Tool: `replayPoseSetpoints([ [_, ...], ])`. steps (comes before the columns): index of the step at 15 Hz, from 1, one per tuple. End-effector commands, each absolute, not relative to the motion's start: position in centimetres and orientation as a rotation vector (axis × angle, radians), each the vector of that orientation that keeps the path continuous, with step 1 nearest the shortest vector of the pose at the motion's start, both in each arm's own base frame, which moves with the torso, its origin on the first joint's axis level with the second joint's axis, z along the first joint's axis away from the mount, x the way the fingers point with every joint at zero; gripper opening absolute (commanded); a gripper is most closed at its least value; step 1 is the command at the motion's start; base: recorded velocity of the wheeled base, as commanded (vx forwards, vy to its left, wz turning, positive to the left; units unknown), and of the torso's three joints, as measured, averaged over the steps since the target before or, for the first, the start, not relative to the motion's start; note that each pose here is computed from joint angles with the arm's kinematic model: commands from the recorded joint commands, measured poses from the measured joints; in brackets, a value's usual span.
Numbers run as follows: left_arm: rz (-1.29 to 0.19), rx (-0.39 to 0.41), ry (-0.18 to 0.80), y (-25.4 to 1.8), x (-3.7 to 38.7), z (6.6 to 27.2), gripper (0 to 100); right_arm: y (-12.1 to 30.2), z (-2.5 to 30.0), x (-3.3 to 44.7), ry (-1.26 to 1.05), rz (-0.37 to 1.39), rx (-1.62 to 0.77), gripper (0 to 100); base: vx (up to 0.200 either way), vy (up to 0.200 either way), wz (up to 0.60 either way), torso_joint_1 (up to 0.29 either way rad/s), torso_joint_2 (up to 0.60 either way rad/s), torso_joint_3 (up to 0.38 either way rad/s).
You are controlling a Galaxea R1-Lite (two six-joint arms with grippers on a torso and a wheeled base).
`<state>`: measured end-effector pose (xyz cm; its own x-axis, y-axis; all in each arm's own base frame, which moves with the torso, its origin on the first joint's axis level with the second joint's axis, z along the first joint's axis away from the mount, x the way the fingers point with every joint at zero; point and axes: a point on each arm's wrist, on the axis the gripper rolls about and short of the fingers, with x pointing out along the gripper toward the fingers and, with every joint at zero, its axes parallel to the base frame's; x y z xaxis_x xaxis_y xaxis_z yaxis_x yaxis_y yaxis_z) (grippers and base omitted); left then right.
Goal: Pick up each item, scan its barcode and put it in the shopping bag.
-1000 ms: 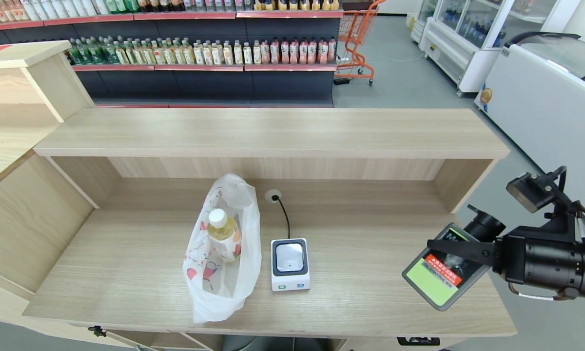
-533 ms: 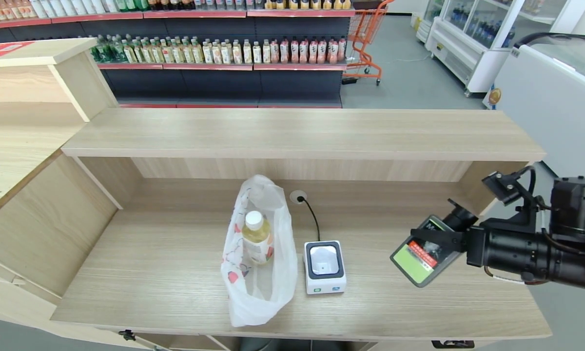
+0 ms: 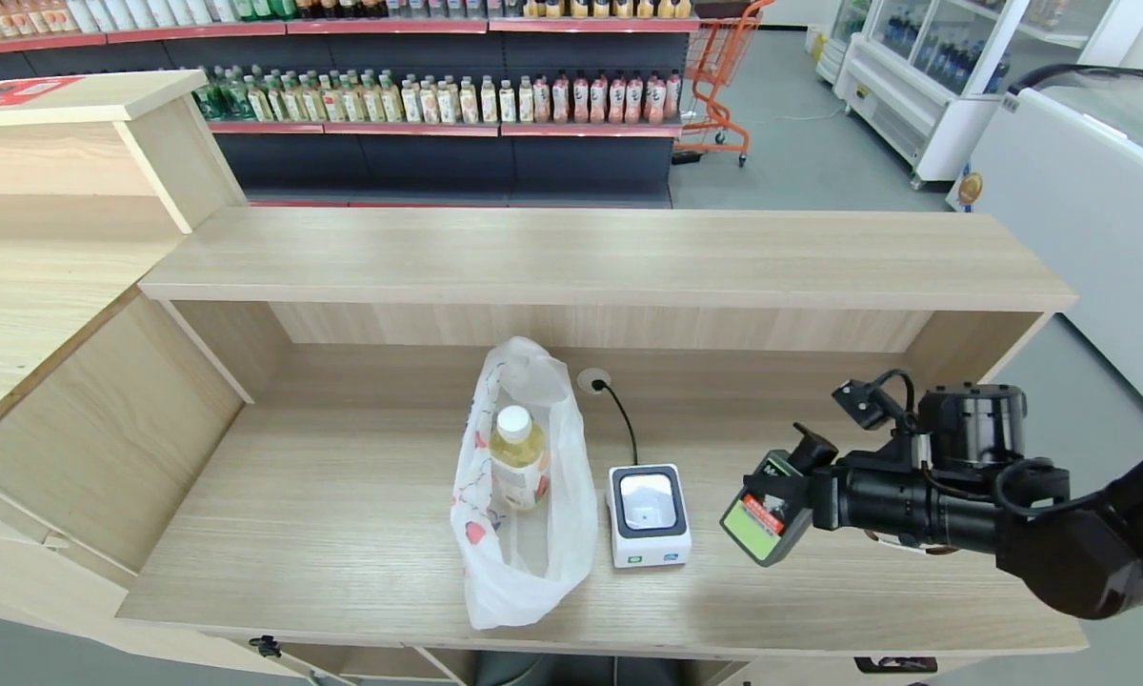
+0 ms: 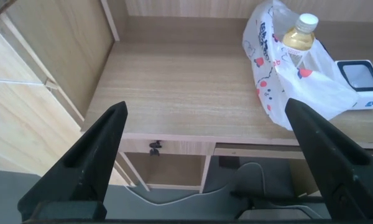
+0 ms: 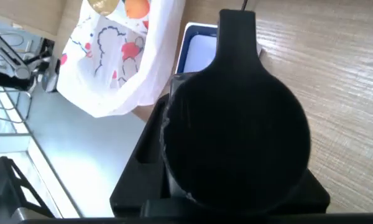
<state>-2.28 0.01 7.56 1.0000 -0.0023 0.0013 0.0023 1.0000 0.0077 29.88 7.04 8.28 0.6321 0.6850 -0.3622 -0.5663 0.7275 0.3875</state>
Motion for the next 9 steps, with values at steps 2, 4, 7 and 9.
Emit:
replayPoseSetpoints([
  [2, -0.002, 0.008, -0.002, 0.0, -2.3, 7.6, 100, 8.2, 6.3, 31.2, 0.541, 0.748, 0.244, 0, 0.0, 0.0, 0.0, 0.0, 0.0, 0.0],
  [4, -0.003, 0.008, -0.002, 0.0, -2.3, 7.6, 100, 9.3, 5.9, 32.0, 0.53, 0.778, 0.236, 0, 0.0, 0.0, 0.0, 0.0, 0.0, 0.0],
  [7, -0.003, 0.008, -0.002, 0.0, -2.3, 7.6, 100, 11.1, 5.5, 33.3, 0.518, 0.82, 0.223, 0, 0.0, 0.0, 0.0, 0.0, 0.0, 0.0],
  [9, -0.002, 0.008, -0.002, 0.0, -2.3, 7.6, 100, 12.0, 5.2, 34.3, 0.505, 0.838, 0.216, 0, 0.0, 0.0, 0.0, 0.0, 0.0, 0.0],
])
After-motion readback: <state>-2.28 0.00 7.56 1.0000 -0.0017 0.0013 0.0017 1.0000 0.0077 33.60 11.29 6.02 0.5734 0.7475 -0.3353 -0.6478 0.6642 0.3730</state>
